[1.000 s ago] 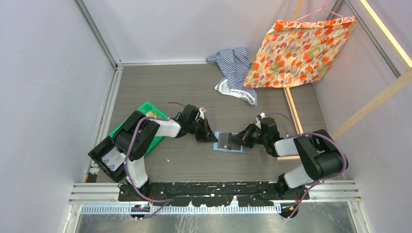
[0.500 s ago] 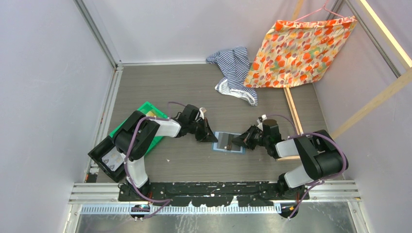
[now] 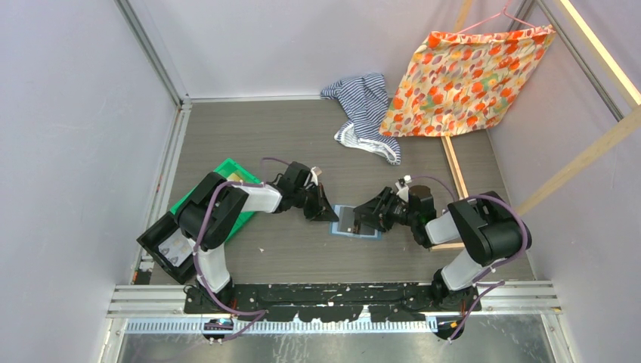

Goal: Take the credit cards out of the card holder
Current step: Remove the credit card from the card holder.

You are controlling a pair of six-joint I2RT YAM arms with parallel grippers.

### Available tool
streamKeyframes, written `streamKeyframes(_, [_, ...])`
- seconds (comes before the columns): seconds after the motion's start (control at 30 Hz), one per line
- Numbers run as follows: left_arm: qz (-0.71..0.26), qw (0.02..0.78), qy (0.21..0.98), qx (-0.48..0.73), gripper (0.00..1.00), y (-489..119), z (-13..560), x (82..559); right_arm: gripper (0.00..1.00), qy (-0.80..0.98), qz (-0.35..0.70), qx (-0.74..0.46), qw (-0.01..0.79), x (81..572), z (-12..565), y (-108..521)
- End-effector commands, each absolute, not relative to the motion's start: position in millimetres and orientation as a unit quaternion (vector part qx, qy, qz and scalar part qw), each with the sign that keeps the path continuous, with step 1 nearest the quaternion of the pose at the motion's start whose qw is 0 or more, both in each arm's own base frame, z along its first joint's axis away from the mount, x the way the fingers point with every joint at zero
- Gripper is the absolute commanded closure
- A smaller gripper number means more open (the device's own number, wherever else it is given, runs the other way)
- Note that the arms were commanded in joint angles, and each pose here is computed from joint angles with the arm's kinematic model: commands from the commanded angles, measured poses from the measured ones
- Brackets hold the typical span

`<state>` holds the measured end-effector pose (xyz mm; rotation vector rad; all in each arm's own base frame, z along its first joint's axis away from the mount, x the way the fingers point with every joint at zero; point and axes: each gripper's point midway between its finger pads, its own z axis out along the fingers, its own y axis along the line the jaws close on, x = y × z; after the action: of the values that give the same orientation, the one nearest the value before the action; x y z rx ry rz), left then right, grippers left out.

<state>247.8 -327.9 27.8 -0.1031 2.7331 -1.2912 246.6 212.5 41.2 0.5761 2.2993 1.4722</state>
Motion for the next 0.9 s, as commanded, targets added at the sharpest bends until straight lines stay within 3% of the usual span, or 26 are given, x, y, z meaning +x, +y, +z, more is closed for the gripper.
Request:
streamKeyframes(0.0, [-0.391,0.059,0.917,-0.043,0.99,-316,10,250,0.40,0.820,0.498,0.226,0.171,241,22,205])
streamKeyframes(0.43, [-0.393,0.062,0.917,-0.040,0.99,-317,13,252,0.34,0.871,0.393,0.217,0.198,234,15,177])
streamKeyframes(0.87, [-0.388,0.062,0.919,-0.039,0.99,-315,12,250,0.32,0.869,0.422,0.186,0.180,226,26,190])
